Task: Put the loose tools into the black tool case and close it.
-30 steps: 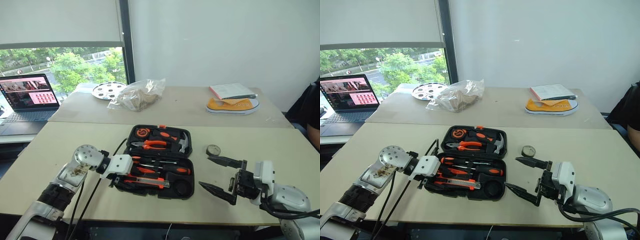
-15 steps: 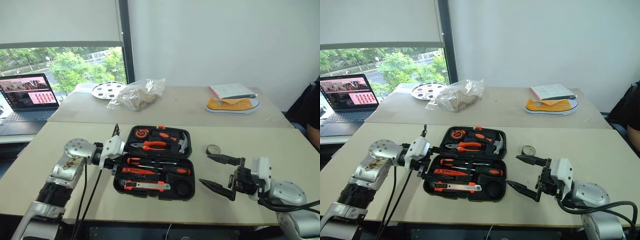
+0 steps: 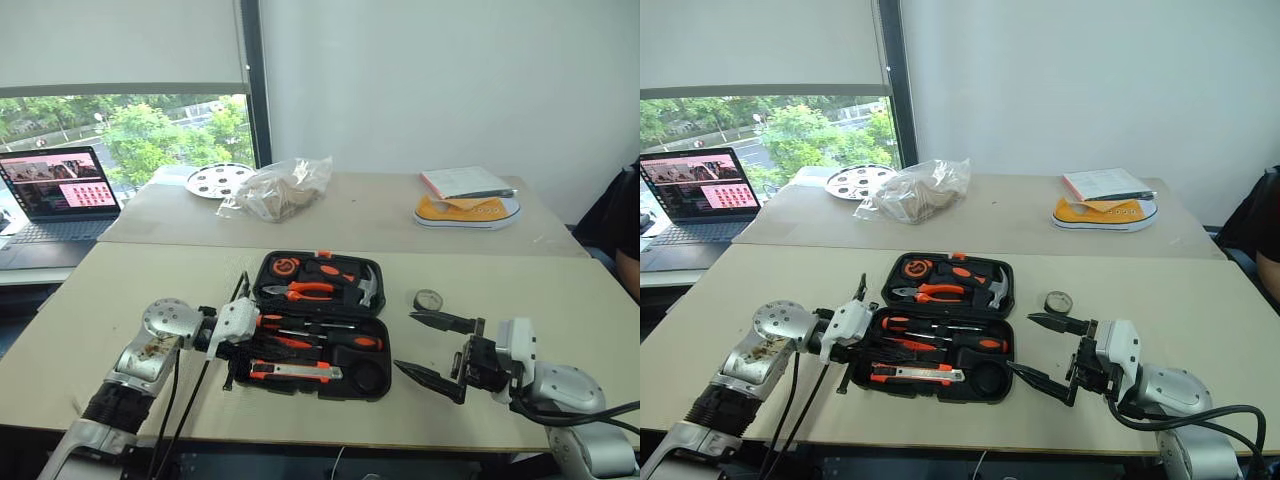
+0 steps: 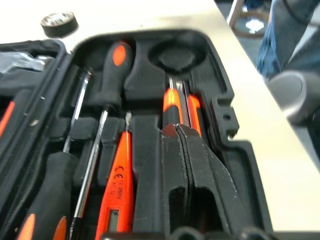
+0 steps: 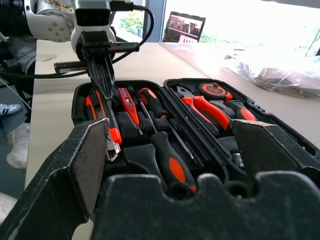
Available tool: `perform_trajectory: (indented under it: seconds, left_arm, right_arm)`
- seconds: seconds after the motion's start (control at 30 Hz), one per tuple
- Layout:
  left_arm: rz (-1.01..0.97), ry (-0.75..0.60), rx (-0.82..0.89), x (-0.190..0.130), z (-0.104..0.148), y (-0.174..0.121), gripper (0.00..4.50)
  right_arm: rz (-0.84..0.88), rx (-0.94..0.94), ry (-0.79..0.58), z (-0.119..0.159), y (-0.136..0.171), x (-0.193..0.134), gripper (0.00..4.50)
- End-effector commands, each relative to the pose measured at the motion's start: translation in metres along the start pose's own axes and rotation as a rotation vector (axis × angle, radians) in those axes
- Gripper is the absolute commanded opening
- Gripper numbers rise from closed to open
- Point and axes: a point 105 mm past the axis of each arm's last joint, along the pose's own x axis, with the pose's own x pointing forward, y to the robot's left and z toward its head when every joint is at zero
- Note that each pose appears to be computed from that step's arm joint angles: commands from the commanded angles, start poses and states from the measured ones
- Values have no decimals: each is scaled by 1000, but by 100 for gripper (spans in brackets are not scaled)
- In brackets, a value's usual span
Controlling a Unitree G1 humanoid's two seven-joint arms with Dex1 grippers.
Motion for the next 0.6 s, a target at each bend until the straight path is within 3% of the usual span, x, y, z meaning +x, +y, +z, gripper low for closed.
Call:
perform_trajectory:
  seconds: [0.03, 0.4, 0.53, 0.6]
  left_arm:
    - [-6, 48, 23, 3, -8, -2, 4]
    - [-35, 189, -34, 13, -39, -17, 4]
    - [34, 131, -45, 11, -34, -11, 4]
    - [94, 23, -46, 5, -19, -4, 4]
  right_arm:
    - [-15, -49, -24, 8, -3, -1, 450]
    - [-22, -49, -25, 7, -3, 0, 450]
    - [-39, -45, -11, 6, -4, -4, 450]
    - [-63, -40, 2, 6, -7, -11, 450]
